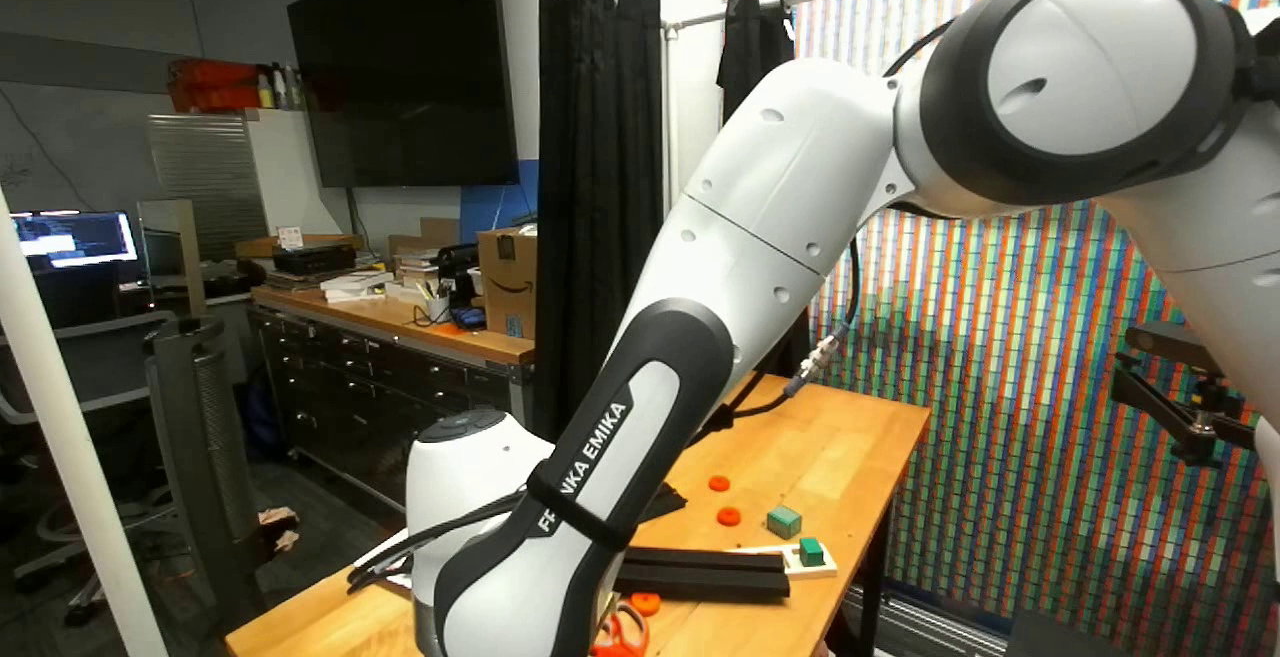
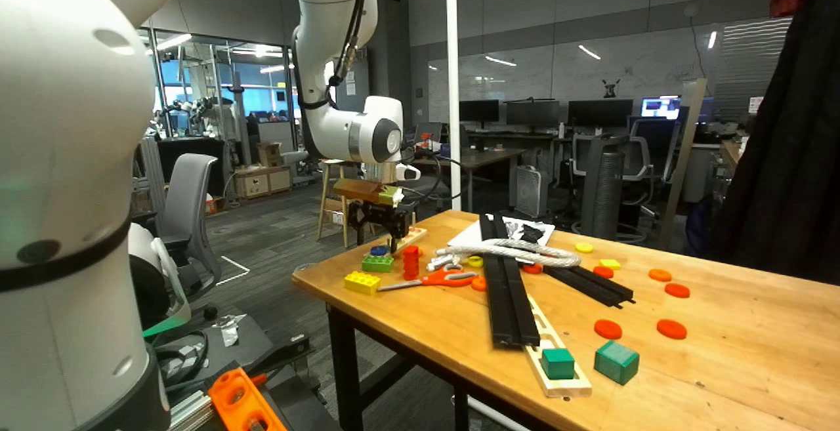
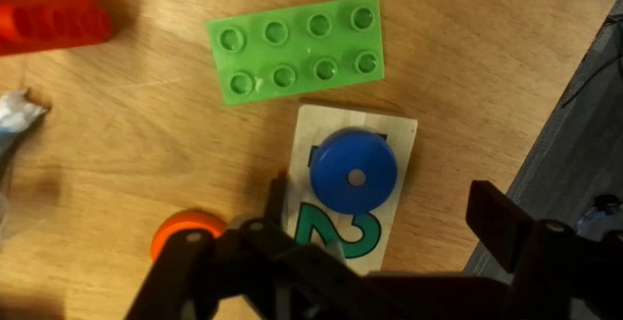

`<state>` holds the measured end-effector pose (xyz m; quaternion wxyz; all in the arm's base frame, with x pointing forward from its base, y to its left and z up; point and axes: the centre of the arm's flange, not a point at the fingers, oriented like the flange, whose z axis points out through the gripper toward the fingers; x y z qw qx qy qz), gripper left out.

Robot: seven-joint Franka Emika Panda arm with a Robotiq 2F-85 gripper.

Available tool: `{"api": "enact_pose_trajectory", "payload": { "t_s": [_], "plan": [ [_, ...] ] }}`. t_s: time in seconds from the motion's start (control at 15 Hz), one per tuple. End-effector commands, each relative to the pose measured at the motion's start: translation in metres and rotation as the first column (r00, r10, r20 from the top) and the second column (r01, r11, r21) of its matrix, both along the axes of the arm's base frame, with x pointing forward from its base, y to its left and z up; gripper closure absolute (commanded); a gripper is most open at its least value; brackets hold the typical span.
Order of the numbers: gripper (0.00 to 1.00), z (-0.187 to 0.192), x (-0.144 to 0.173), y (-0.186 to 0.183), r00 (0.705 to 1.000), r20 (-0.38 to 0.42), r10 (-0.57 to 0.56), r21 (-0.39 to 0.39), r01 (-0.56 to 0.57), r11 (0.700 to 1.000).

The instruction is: Pick the blue ring and put it on the object

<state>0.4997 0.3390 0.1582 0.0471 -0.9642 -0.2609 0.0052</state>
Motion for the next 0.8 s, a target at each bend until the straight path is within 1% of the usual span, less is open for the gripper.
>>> {"api": "enact_pose_trajectory", "payload": {
  "t_s": [0.0,0.33,0.53,0.73],
  "plan": [
    [0.0,0.01,0.007,0.007,1.0,-0.006,-0.015,-0.013,0.015,1.0],
    [0.0,0.054,-0.008,0.009,0.995,0.059,-0.076,-0.093,0.081,0.992],
    [0.0,0.095,-0.022,0.009,0.986,0.119,-0.114,-0.148,0.131,0.98],
    [0.0,0.144,-0.044,-0.012,0.968,0.178,-0.174,-0.186,0.207,0.961]
  ]
}}
